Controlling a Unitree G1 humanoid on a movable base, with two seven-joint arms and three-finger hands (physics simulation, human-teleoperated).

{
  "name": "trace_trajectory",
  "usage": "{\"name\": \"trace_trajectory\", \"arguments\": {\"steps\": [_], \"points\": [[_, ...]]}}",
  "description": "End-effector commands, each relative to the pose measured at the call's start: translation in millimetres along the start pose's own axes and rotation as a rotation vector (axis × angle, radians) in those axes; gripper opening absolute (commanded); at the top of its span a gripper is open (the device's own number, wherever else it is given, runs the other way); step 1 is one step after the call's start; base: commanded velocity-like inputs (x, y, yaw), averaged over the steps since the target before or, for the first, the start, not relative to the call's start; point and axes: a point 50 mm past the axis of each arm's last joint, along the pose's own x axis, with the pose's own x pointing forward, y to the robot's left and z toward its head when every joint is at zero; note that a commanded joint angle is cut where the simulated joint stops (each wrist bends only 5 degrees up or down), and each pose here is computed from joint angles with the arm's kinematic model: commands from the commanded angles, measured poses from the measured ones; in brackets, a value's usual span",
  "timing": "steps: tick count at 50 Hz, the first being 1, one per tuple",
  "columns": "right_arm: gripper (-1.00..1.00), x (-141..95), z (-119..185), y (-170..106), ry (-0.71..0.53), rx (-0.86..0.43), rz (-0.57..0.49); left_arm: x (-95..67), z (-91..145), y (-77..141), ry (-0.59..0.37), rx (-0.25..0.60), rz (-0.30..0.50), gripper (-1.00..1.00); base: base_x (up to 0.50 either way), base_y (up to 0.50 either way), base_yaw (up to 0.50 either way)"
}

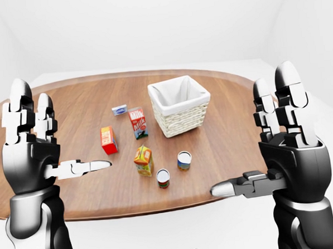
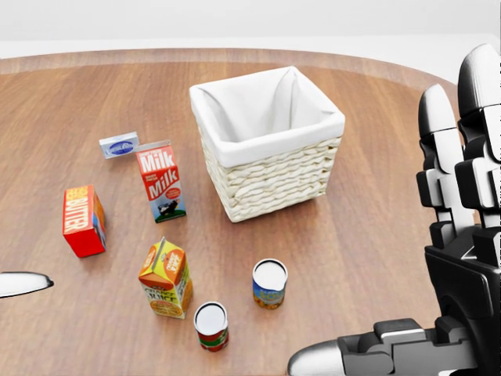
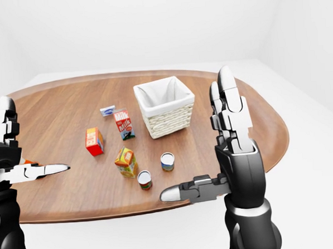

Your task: Pick up the orange juice, and put it in the basket.

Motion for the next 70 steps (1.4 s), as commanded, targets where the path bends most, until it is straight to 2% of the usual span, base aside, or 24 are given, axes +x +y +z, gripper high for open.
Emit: {"name": "trace_trajectory", "arguments": {"steps": [1, 18, 32, 44, 63, 70], "points": [[1.00, 0, 1, 3, -0.005, -0.004, 0.012, 0.0, 0, 1, -0.002, -0.007, 0.008, 1.00, 0.37, -0.35, 0.00], [1.00, -1, -7, 10, 0.042, -0.040, 0.048, -0.4, -1, 1, 0.002, -0.011, 0.007, 1.00, 0.43, -0.29, 0.00], [1.00, -2, -14, 15, 0.085, -0.092, 0.080, -0.5, -1, 1, 0.002, -0.012, 0.005, 1.00, 0.50, -0.07, 0.00], [1.00, -3, -16, 13, 0.096, -0.097, 0.071, -0.4, -1, 0, 0.004, -0.011, 0.003, 1.00, 0.36, 0.43, 0.00], [1.00, -3, -14, 16, 0.086, -0.089, 0.084, -0.4, -1, 1, 0.003, -0.012, 0.003, 1.00, 0.08, 0.51, 0.00], [1.00, -2, -12, 12, 0.076, -0.080, 0.062, -0.6, -2, 1, 0.006, -0.012, 0.002, 1.00, 0.00, 0.02, 0.00]]}}
